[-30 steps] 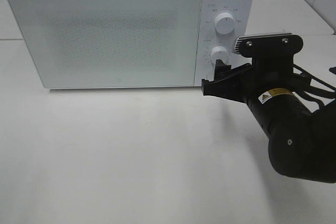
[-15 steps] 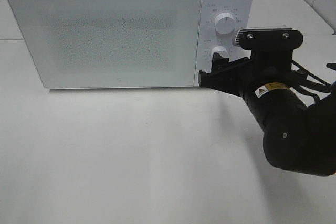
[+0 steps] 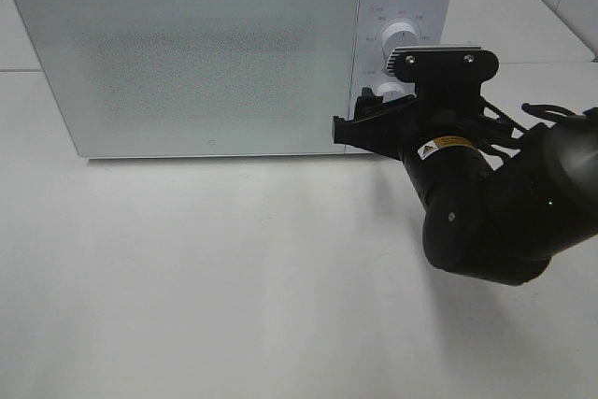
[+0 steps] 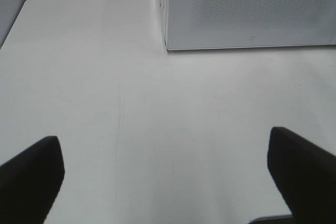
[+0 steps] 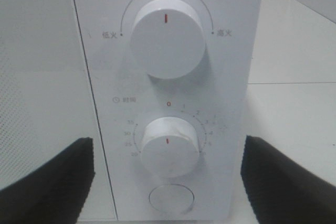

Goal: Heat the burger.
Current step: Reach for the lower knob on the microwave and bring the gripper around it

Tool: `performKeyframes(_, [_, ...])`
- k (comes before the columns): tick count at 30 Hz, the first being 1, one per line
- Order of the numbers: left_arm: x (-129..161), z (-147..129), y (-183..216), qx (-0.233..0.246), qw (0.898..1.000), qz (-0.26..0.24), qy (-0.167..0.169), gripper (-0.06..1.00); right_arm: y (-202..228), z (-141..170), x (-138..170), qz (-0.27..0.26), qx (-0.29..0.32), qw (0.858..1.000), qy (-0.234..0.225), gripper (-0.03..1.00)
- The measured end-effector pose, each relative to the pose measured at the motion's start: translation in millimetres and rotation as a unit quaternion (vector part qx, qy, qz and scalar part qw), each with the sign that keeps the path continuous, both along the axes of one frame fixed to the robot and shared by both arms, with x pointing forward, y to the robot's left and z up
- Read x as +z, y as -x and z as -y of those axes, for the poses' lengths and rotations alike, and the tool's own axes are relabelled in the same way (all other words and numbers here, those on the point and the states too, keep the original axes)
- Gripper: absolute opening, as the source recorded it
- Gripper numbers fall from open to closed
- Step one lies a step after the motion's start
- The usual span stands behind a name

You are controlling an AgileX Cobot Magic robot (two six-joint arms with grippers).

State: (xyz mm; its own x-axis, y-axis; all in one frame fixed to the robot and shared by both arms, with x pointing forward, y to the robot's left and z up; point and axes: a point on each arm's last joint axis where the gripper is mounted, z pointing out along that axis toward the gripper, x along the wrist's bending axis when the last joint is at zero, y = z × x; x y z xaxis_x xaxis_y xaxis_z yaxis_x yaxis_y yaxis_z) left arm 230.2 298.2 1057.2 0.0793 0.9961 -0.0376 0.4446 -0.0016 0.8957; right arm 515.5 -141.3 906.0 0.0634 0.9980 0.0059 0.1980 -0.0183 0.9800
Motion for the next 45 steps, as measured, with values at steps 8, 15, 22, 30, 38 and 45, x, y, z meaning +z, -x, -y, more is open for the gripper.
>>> performKeyframes(8, [0.0, 0.0, 0.0, 0.000, 1.000, 0.000, 0.000, 0.97, -17.7, -5.6, -10.4, -0.002, -0.026, 1.000, -0.008, 0.75])
performKeyframes(15, [0.0, 0.0, 0.0, 0.000, 1.000, 0.000, 0.000, 0.97, -33.9, -3.5, -19.4, -0.002, -0.047, 0.999, -0.009, 0.75])
performKeyframes(22, [0.0, 0.0, 0.0, 0.000, 1.000, 0.000, 0.000, 0.97, -39.7, -3.9, -22.8, -0.004, -0.053, 0.999, -0.002, 0.75])
performKeyframes(30, [0.0, 0.0, 0.0, 0.000, 1.000, 0.000, 0.000, 0.97, -42.8, -10.0, -31.0, -0.030, -0.034, 0.999, 0.020, 0.75])
performKeyframes(38, [0.0, 0.0, 0.0, 0.000, 1.000, 0.000, 0.000, 0.97, -41.9, -9.7, -27.6, -0.028, -0.032, 0.999, 0.025, 0.75])
performKeyframes(45, [0.0, 0.0, 0.0, 0.000, 1.000, 0.000, 0.000, 0.97, -41.5, -9.1, -22.0, -0.021, -0.034, 0.999, 0.020, 0.75])
